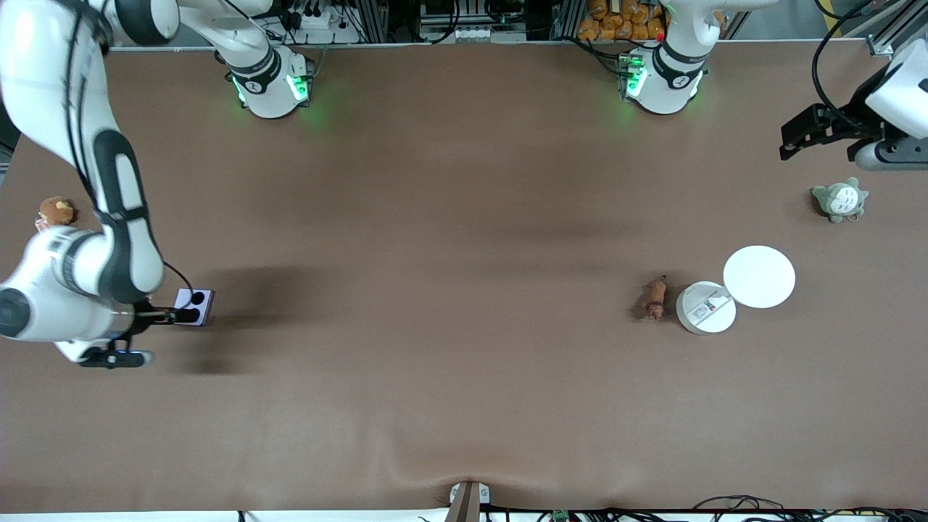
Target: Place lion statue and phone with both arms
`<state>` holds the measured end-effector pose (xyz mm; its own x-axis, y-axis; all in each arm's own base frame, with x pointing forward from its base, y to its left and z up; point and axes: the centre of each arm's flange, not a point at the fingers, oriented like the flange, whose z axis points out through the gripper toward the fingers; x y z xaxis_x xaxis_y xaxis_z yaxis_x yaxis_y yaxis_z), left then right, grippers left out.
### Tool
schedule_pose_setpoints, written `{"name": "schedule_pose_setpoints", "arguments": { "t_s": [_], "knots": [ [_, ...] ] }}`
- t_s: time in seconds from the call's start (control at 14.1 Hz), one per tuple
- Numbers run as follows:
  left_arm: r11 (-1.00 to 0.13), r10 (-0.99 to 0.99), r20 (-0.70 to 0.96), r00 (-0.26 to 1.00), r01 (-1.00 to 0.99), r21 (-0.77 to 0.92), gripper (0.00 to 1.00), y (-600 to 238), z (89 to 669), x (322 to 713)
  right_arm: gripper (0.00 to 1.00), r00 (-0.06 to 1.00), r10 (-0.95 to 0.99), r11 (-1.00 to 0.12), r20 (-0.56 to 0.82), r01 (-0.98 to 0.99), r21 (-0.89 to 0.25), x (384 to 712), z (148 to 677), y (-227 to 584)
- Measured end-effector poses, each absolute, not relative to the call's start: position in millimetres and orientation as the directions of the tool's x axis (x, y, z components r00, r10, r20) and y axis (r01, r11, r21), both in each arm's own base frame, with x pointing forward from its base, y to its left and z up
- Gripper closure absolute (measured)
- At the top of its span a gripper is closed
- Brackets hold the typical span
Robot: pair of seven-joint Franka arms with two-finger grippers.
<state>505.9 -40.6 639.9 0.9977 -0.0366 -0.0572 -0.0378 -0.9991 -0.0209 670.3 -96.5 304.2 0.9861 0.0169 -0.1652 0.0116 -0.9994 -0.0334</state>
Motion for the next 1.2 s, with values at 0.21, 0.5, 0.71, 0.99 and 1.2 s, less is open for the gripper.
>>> {"name": "schedule_pose_setpoints", "arguments": {
  "t_s": [0.21, 0.5, 0.71, 0.99, 1.2],
  "knots": [
    [-0.999, -0.035, -0.061, 0.997, -0.036, -0.021, 0.0, -39.7, 640.0, 504.3, 0.0, 0.994, 0.078, -0.997, -0.082, 0.075, -0.033, 653.6, 431.6, -74.3],
    [-1.0, -0.022, -0.064, 0.998, -0.023, -0.02, 0.0, -32.4, 644.3, 500.3, 0.0, 0.993, 0.099, -0.994, -0.058, 0.097, -0.05, 607.4, 534.3, -66.9],
    [-1.0, -0.014, -0.041, 0.999, -0.015, -0.019, 0.0, -28.5, 655.2, 498.2, 0.0, 0.992, 0.102, -0.993, -0.07, 0.098, -0.069, 578.7, 573.5, -67.8],
    [-1.0, -0.013, 0.001, 1.0, -0.013, -0.025, 0.0, -27.3, 676.5, 496.8, 0.0, 0.992, 0.099, -0.993, -0.078, 0.093, -0.074, 550.5, 610.4, -46.4],
    [-0.999, -0.006, 0.009, 1.0, -0.006, -0.046, 0.0, -22.5, 683.4, 495.8, 0.0, 0.992, 0.096, -0.994, -0.087, 0.091, -0.059, 537.0, 625.6, -34.3]
  ]
}}
